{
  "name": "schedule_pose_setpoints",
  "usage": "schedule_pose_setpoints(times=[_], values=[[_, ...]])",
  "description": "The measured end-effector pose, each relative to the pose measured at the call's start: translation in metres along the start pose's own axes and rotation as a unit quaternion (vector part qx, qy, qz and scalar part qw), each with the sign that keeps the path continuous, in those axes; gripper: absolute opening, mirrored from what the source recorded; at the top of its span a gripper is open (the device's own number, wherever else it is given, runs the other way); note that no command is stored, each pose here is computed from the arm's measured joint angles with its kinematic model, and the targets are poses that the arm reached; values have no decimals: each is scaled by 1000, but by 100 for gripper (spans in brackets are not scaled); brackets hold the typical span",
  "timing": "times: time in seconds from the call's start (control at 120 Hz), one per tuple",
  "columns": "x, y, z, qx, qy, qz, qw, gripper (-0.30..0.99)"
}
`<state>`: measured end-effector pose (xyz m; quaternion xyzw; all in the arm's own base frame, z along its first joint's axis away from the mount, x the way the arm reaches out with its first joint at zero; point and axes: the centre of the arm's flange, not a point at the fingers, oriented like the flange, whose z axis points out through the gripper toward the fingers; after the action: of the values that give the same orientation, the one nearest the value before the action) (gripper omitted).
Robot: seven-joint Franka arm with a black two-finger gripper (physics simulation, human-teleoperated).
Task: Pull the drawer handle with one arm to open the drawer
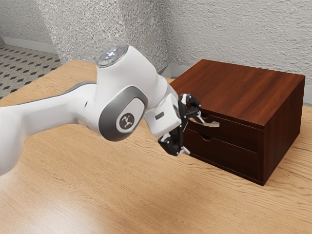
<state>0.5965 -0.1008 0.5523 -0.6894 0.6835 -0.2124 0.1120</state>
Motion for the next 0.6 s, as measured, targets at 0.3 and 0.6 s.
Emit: schedule_pose_setpoints(times=[0.3,0.6], values=[[-6,-5,7,-1,-1,-3,1000,69],[-28,-16,21,-4,-7,-19,1000,69]])
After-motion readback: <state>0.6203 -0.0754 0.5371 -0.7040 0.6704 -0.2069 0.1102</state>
